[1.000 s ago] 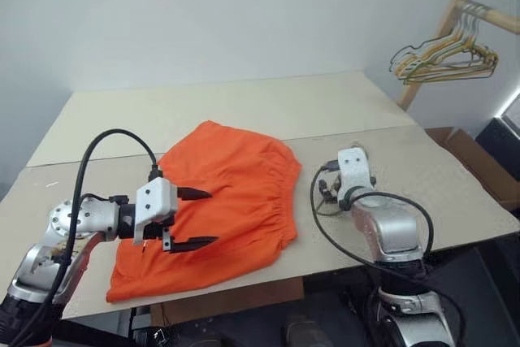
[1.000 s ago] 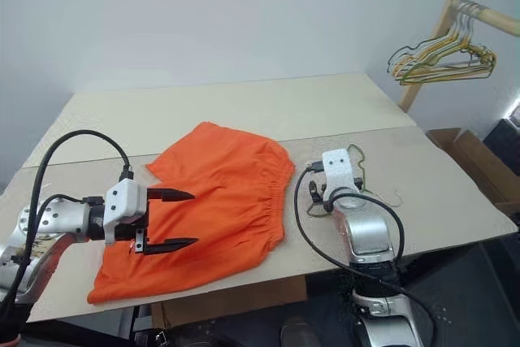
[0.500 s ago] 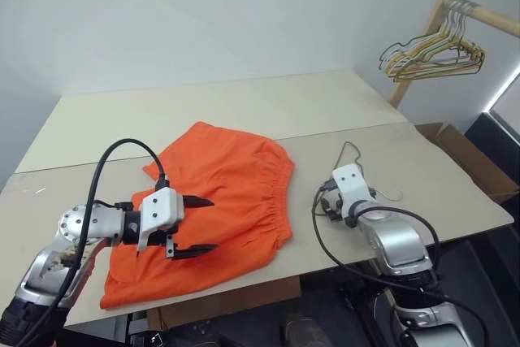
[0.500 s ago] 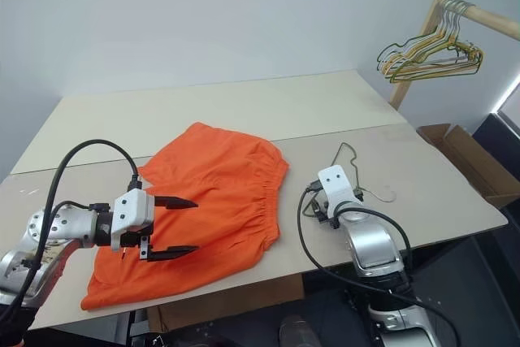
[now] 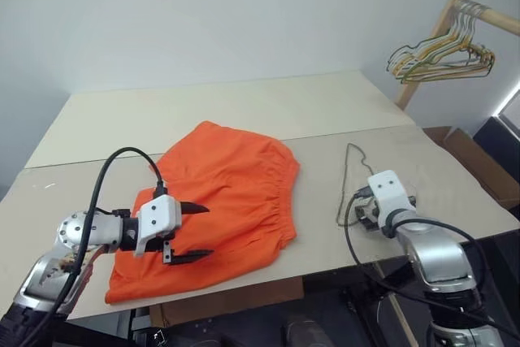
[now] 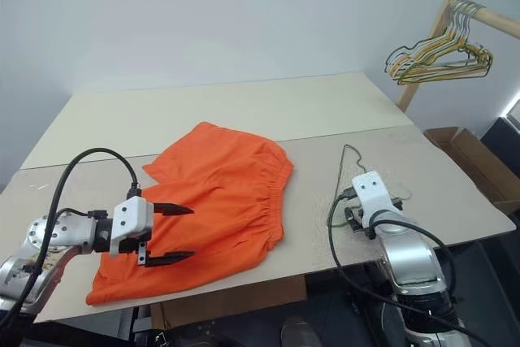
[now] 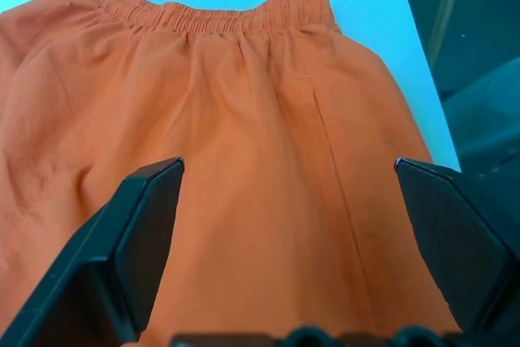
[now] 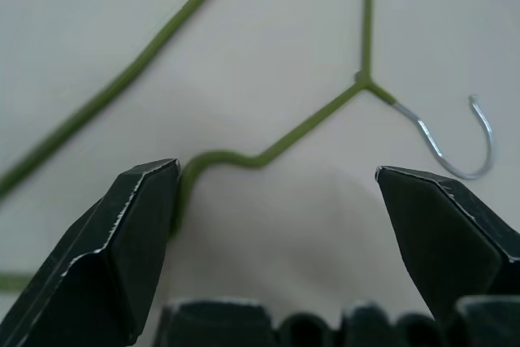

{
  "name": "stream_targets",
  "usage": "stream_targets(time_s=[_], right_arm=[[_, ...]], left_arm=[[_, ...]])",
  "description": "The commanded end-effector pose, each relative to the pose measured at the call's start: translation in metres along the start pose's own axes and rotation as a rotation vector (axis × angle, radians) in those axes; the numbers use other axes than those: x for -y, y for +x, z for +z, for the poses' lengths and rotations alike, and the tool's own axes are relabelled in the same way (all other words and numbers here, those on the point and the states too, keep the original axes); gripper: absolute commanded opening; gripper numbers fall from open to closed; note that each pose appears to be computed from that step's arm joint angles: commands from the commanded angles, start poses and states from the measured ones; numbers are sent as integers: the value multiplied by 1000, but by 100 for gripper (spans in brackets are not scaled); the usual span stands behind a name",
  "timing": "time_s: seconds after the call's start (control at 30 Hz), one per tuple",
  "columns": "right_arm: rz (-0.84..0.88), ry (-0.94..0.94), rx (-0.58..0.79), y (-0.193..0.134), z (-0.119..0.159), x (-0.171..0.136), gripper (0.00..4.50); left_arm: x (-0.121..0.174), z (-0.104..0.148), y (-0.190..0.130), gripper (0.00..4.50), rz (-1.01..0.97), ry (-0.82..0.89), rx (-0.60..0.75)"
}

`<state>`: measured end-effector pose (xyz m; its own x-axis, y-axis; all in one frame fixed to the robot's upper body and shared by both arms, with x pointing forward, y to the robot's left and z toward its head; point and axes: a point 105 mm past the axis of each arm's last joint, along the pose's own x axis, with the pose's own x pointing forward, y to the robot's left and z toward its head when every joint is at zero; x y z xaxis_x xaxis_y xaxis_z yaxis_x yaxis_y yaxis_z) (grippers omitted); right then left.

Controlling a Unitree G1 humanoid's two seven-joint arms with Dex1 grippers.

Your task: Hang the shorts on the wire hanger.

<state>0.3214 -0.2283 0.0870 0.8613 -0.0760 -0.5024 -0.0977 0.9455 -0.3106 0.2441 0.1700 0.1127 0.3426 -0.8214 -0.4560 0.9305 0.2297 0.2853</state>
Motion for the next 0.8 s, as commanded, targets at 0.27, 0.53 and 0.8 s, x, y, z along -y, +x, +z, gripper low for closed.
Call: stream_targets(time_s=[0.27,0.53,0.8], right_arm=[[114,330,54,14,42,-38,447],[119,424,-16,27,31,-53,447],[153,359,-140,31,7,-69,447]], left_arm=[[-7,12,2,450,21,67,18],[-5,17,2,450,24,67,30],[-2,17,4,450,17,65,26]])
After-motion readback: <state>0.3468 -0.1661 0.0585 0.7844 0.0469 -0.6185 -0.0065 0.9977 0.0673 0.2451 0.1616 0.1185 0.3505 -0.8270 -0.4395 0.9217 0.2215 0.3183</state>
